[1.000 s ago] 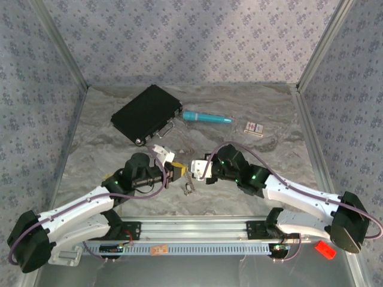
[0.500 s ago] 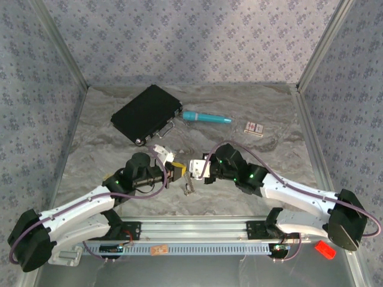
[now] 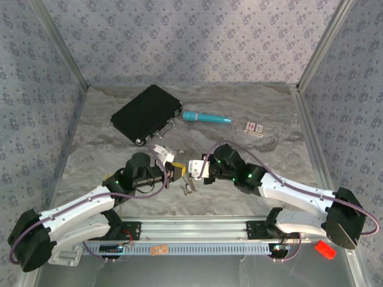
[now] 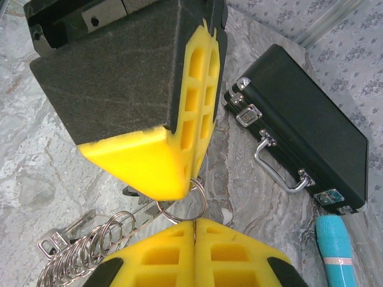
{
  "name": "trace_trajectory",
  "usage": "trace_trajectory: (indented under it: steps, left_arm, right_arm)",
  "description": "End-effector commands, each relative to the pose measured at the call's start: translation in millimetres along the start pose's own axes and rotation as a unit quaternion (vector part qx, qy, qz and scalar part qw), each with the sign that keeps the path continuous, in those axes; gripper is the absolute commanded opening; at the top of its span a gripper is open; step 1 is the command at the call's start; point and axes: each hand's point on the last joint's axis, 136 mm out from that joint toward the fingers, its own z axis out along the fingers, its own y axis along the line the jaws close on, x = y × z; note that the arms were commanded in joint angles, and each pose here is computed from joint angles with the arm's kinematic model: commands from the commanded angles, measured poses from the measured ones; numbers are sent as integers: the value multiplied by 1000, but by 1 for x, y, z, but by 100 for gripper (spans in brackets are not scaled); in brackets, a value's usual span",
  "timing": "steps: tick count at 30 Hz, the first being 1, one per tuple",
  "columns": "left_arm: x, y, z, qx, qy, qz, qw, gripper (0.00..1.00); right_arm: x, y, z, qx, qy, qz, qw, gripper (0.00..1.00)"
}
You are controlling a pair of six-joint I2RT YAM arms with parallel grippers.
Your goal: Put the keys on the keyring
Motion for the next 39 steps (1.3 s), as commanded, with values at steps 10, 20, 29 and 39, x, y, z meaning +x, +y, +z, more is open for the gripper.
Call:
trace_trajectory:
  steps: [10, 20, 29, 39]
  left_arm:
    - [-26, -19, -2, 37, -43, 9, 998, 0]
    - [-32, -18, -4, 36, -66, 7, 997, 0]
    - [-34, -18, -7, 33, -79, 16, 996, 0]
    - [-39, -21, -12, 40, -105, 49, 992, 0]
  right_arm:
    - [-20, -2, 0, -12, -27, 14, 999, 0]
    - [-17, 12, 0, -56, -27, 36, 997, 0]
    - [-10, 8, -2, -54, -23, 74, 996, 0]
    - [-23, 0, -8, -39, -66, 117, 990, 0]
